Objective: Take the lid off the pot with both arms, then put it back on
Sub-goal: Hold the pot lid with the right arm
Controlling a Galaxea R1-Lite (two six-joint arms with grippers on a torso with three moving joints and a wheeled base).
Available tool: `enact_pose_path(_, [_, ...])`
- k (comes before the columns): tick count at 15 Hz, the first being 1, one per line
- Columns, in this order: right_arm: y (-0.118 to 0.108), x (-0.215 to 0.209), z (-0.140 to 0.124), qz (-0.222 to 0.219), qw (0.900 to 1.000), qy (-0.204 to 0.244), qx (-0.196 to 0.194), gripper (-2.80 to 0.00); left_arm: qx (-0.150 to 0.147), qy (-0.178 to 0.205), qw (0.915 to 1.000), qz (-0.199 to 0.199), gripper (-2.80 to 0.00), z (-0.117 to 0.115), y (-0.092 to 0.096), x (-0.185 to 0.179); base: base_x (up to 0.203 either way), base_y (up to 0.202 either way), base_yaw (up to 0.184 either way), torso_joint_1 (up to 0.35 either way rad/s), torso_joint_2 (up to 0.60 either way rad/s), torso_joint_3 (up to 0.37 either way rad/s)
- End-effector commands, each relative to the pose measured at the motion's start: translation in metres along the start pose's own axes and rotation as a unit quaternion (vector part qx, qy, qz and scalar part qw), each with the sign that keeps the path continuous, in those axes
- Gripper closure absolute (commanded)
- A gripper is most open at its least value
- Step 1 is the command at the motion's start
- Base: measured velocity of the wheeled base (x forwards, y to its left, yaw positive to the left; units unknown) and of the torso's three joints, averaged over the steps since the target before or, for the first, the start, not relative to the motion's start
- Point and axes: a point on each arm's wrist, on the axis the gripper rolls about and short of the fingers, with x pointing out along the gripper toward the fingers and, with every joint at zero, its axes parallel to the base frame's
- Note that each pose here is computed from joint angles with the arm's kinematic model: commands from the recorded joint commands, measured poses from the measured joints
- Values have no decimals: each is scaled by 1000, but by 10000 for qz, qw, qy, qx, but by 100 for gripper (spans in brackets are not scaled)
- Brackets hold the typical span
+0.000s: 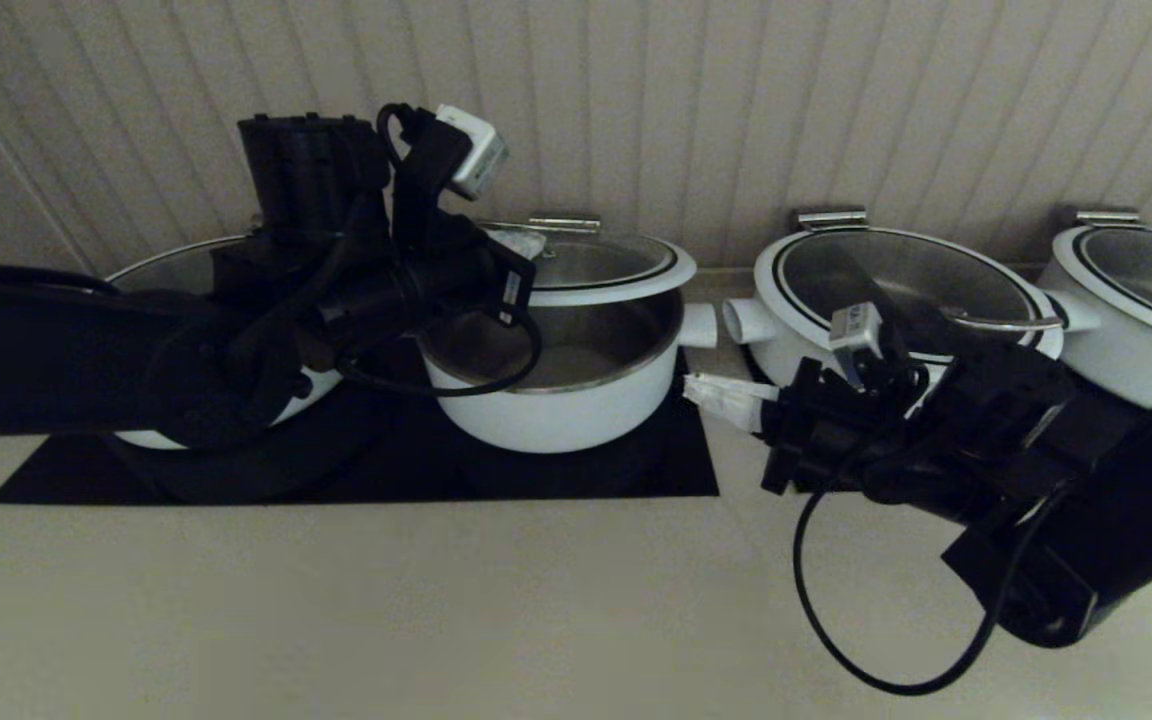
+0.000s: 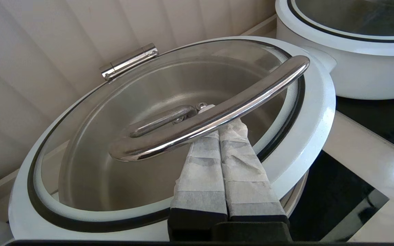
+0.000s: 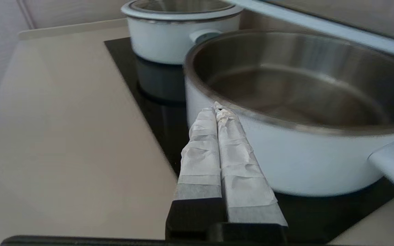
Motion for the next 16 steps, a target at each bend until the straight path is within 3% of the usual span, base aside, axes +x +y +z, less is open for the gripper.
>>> enact_pose_path(1, [-11, 13, -6, -98, 9996, -221, -177, 0, 6, -1, 10000, -4, 0, -1, 0, 0, 0, 0, 0, 0, 0, 0])
enact_pose_path(8, [-38, 44, -8, -444, 9965, -633, -311, 0, 9, -46, 10000, 8, 0, 3, 0, -2, 0, 0, 0, 0, 0, 0])
enact_pose_path(16, [-58, 68, -20, -727, 9942, -720, -339, 0, 13, -116, 9999, 11, 0, 7, 1, -5, 0, 0, 0, 0, 0, 0])
